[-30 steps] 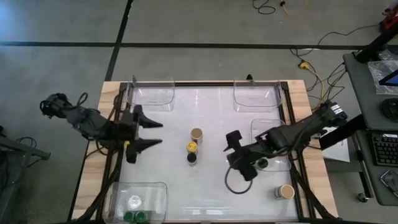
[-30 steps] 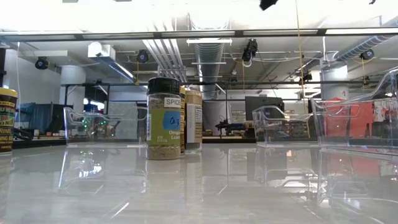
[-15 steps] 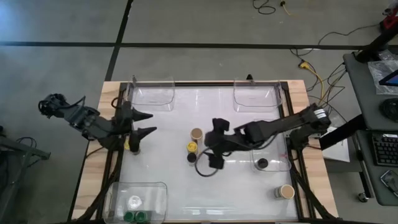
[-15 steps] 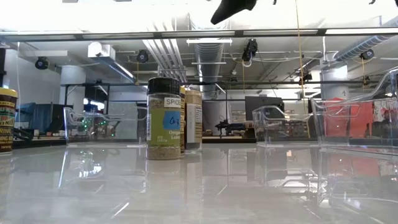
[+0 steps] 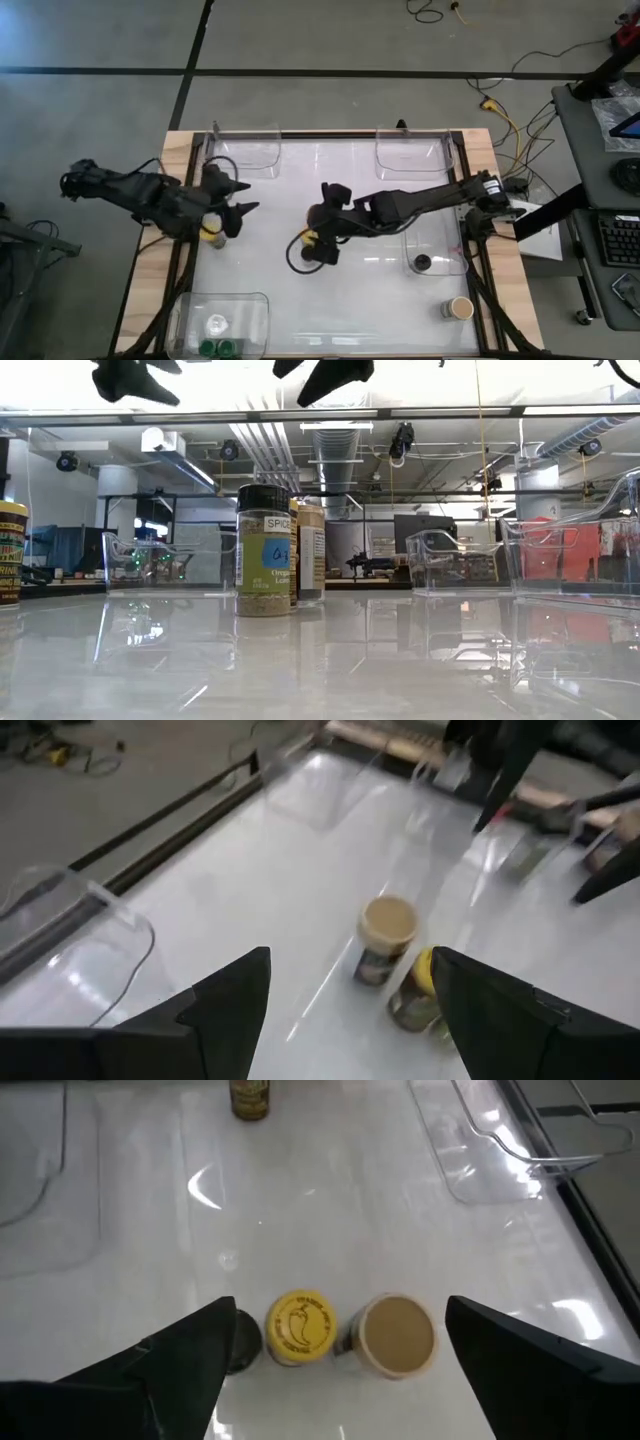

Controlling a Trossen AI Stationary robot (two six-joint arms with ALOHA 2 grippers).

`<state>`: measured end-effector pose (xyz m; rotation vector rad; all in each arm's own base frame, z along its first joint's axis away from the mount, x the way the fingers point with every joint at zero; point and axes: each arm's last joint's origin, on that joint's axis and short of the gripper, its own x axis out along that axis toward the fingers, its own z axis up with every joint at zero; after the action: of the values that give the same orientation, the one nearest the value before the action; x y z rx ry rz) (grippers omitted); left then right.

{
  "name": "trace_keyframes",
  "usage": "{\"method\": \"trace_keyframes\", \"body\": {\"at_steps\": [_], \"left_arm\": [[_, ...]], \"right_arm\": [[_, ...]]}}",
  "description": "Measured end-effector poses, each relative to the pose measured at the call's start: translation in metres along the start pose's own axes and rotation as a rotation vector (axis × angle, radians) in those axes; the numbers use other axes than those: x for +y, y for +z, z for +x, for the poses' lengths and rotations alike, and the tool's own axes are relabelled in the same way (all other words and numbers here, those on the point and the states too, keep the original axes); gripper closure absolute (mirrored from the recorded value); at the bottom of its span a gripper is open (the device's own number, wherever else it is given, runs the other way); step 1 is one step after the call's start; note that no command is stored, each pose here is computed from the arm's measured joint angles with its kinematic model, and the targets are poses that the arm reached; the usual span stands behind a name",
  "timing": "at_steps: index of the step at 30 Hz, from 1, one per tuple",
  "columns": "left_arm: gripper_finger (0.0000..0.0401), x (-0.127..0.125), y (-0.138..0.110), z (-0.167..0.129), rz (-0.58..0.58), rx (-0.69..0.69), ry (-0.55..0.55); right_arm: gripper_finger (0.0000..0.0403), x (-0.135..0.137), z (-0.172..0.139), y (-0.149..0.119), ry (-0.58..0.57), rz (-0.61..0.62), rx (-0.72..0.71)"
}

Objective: Sort spices by type
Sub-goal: Put the black seasoning bottle into the middle transparent bin

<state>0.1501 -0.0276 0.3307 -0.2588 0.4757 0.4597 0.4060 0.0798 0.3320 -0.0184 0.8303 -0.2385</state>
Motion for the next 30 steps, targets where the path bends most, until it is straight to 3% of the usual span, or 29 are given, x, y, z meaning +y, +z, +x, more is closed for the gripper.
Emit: {"method": "trace_keyframes", "body": {"at_steps": [4, 8, 14, 17, 23, 27, 30], "left_arm": [[0.014, -0.002, -0.002, 0.019, -0.041, 0.072, 0.033], [0.014, -0.007, -0.005, 0.032, -0.058, 0.116, 0.054], [0.014, -0.009, -0.008, 0.036, -0.021, 0.138, 0.064], [0.014, -0.007, -0.01, 0.033, -0.019, 0.147, 0.044], [0.014, -0.006, -0.012, 0.029, -0.017, 0.139, 0.045], [0.014, -0.01, -0.011, 0.028, -0.011, 0.127, 0.017], [0.014, -0.016, -0.013, 0.026, 0.006, 0.13, -0.03]], "right_arm": [[0.0049, -0.01, 0.0, 0.0, -0.011, -0.056, 0.04], [0.0055, -0.01, 0.001, -0.002, 0.066, -0.163, 0.059], [0.0066, 0.002, 0.017, -0.018, 0.047, -0.137, 0.098], [0.0064, 0.012, 0.02, -0.028, 0.059, -0.215, 0.118], [0.0053, 0.041, 0.005, -0.03, 0.253, -0.57, 0.061], [0.0055, 0.039, 0.01, -0.025, 0.385, -0.531, 0.066], [0.0058, 0.036, 0.02, -0.025, 0.391, -0.547, 0.084]]}}
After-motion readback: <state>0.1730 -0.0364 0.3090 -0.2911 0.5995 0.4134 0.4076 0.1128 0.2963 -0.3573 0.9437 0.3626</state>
